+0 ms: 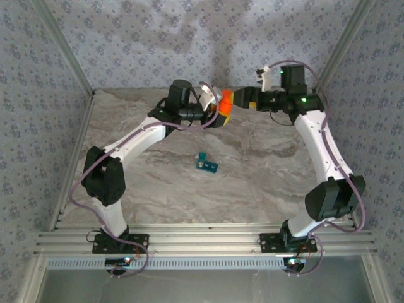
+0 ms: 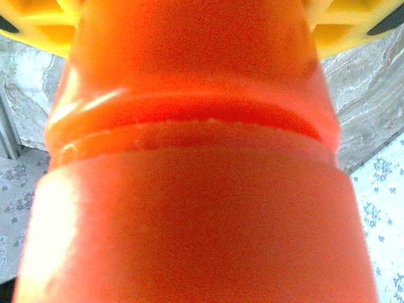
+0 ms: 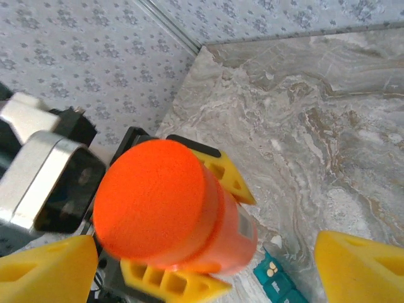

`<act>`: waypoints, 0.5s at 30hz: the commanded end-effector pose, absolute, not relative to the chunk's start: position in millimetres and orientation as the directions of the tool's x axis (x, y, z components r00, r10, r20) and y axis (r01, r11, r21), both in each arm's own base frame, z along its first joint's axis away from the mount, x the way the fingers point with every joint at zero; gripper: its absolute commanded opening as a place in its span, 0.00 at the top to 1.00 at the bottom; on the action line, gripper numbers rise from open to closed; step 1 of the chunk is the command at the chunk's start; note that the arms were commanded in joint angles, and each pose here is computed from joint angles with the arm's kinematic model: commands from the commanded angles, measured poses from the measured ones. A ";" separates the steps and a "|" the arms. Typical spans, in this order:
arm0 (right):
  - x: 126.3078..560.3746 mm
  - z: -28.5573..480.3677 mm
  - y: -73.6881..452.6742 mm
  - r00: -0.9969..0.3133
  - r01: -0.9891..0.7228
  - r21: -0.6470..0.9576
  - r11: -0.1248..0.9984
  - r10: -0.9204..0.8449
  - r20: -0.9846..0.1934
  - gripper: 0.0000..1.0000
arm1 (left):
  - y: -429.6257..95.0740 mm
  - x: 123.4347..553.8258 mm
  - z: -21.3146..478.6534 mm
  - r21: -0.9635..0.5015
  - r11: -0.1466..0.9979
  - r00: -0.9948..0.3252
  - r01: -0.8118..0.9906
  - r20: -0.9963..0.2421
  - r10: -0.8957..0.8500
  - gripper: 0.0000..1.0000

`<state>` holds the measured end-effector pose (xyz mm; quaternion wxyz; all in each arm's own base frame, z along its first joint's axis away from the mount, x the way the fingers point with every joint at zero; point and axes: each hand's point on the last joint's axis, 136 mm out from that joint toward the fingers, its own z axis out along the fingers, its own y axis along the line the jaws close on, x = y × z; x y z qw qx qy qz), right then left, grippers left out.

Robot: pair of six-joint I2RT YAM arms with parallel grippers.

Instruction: Sort the pills into containers

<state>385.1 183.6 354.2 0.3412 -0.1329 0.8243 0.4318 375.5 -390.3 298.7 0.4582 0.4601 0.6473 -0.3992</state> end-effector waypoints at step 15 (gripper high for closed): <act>374.8 382.9 181.7 -0.621 -0.657 0.412 0.631 -0.142 -0.771 0.14 | -382.6 345.3 327.1 -0.090 0.050 -0.100 0.995 -0.956 0.275 1.00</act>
